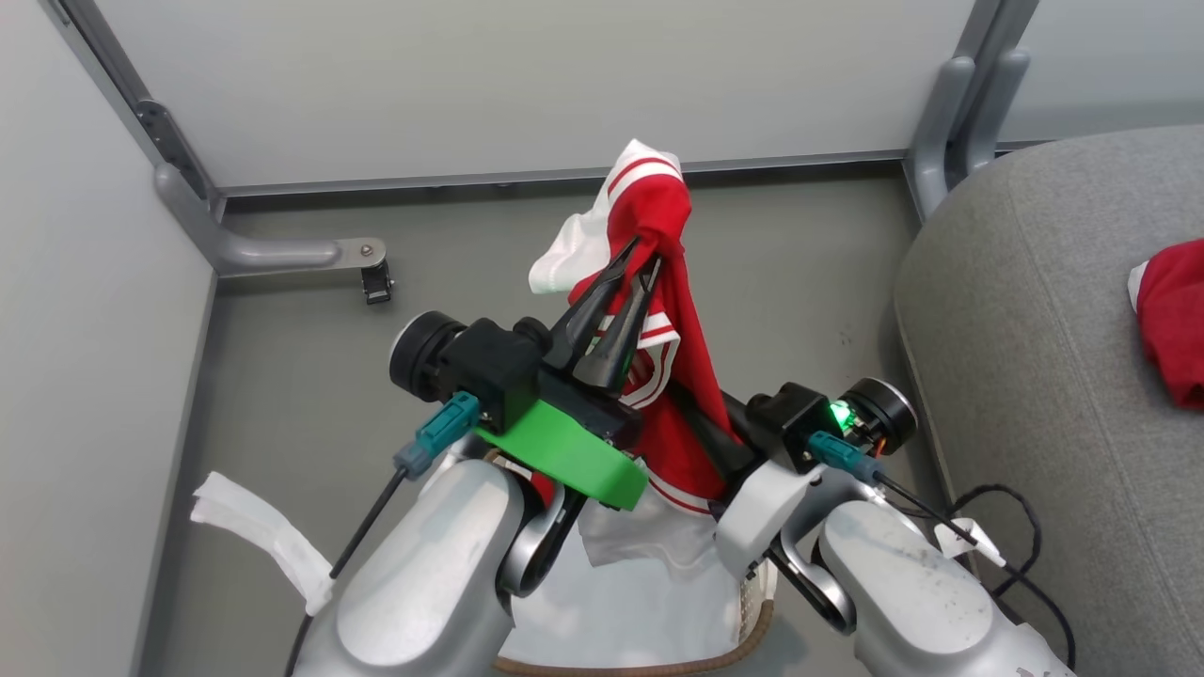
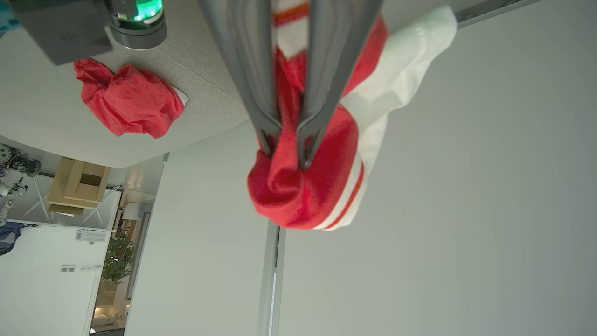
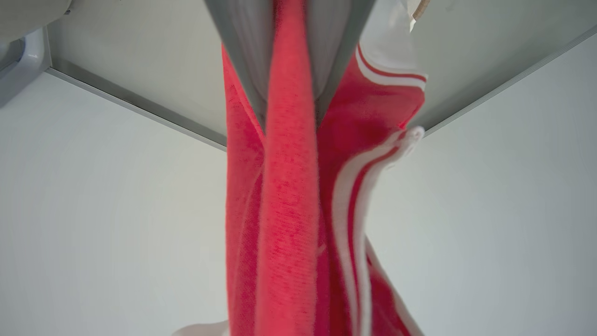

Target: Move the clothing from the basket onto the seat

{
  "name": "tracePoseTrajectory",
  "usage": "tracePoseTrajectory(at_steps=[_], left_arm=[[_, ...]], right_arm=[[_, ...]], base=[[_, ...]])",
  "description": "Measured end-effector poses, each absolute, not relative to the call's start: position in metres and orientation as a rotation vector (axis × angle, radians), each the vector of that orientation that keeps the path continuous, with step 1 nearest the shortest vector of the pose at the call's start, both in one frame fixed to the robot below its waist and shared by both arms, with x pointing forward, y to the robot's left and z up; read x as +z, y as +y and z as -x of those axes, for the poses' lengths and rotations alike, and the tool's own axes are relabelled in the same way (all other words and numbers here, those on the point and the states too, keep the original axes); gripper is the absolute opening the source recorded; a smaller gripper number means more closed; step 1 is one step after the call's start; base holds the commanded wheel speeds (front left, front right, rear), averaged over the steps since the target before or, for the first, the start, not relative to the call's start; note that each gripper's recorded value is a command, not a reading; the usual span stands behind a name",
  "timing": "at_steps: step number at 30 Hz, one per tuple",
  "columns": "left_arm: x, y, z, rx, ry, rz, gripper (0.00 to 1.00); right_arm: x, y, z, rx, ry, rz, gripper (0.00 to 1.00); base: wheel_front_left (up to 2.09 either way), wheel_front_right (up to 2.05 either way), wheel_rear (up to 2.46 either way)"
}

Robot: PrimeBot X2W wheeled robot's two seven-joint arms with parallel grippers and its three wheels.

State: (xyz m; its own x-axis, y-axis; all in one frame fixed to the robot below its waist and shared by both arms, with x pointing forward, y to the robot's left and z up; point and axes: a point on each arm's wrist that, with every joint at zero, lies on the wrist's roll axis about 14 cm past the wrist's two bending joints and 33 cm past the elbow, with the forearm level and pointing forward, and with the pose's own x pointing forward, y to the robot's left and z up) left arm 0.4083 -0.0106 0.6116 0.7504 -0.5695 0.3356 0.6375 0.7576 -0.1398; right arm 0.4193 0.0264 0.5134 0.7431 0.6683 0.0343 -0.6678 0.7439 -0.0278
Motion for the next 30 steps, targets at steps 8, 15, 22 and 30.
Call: tracePoseTrajectory(at_steps=[8,15,22,30], left_arm=[[0.592,-0.006,-0.425,-0.607,-0.237,0.236,1.0],[0.573,-0.031,-0.433,-0.661,-0.192,0.229,1.0],[0.558,-0.069,-0.435,-0.761,-0.155,0.249,1.0],[0.538,-0.121,-0.423,-0.908,-0.103,0.271,1.0]], right_arm=[[0.524,-0.01,-0.425,0.605,-0.077,-0.075,0.0],[0.525,-0.052,-0.427,0.487,-0.083,-0.096,0.0],[0.522,-0.11,-0.425,0.317,-0.081,-0.107,0.0],[0.513,-0.184,-0.402,0.095,-0.057,-0.101,0.0]], base=[[0.0,0.0,0.0],[0.0,0.0,0.0],[0.0,0.0,0.0],[0.0,0.0,0.0]])
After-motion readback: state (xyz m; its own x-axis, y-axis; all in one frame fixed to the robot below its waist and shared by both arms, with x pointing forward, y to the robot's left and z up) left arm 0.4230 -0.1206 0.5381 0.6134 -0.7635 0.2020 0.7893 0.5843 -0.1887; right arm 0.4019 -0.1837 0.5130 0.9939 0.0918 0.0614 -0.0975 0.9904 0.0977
